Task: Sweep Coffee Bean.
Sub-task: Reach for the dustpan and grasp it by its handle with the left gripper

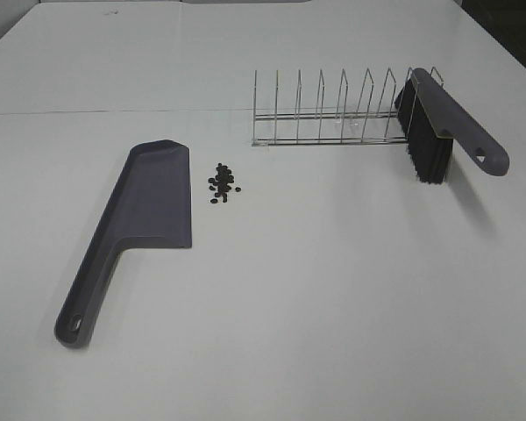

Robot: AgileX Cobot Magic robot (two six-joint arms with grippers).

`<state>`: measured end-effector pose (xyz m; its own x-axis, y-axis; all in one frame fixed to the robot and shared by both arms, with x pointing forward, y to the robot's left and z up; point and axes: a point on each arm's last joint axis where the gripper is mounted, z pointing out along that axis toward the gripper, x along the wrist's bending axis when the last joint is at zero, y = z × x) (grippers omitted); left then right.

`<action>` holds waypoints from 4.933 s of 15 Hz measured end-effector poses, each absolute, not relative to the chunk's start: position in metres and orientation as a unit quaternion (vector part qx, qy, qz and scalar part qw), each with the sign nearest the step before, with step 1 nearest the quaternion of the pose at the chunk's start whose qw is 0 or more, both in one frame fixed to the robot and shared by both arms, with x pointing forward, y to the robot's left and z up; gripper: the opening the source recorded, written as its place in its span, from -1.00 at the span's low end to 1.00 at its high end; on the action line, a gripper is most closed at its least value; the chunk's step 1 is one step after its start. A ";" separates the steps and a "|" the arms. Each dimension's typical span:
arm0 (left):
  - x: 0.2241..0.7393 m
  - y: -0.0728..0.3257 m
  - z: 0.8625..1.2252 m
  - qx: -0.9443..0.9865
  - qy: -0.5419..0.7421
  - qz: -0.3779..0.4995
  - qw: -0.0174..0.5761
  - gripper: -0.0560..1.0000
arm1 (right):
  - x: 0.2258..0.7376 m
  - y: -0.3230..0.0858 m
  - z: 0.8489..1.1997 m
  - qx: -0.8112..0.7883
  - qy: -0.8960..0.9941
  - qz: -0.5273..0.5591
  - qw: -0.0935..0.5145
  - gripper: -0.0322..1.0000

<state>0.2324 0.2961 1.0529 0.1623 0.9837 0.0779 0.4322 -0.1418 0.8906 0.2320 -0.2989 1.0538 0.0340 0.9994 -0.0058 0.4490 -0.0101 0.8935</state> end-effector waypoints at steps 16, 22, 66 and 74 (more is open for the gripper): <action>0.232 0.296 1.053 0.662 0.535 0.364 0.378 0.43 | 0.232 -0.299 1.054 0.611 0.593 0.363 0.379 0.29; 0.232 0.296 1.053 0.662 0.535 0.364 0.378 0.43 | 0.232 -0.299 1.054 0.611 0.593 0.363 0.379 0.29; 0.293 0.291 1.083 0.625 0.551 0.360 0.419 0.43 | 0.232 -0.299 1.054 0.611 0.593 0.363 0.379 0.29; 0.464 0.275 1.074 0.682 0.653 0.160 0.288 0.43 | 0.232 -0.299 1.054 0.611 0.593 0.363 0.379 0.29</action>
<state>0.4636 0.2752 1.0737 0.0962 0.9827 -0.1586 0.7989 0.0188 0.6012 0.2320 -0.2989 1.0538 0.0340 0.9994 -0.0058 0.4490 -0.0101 0.8935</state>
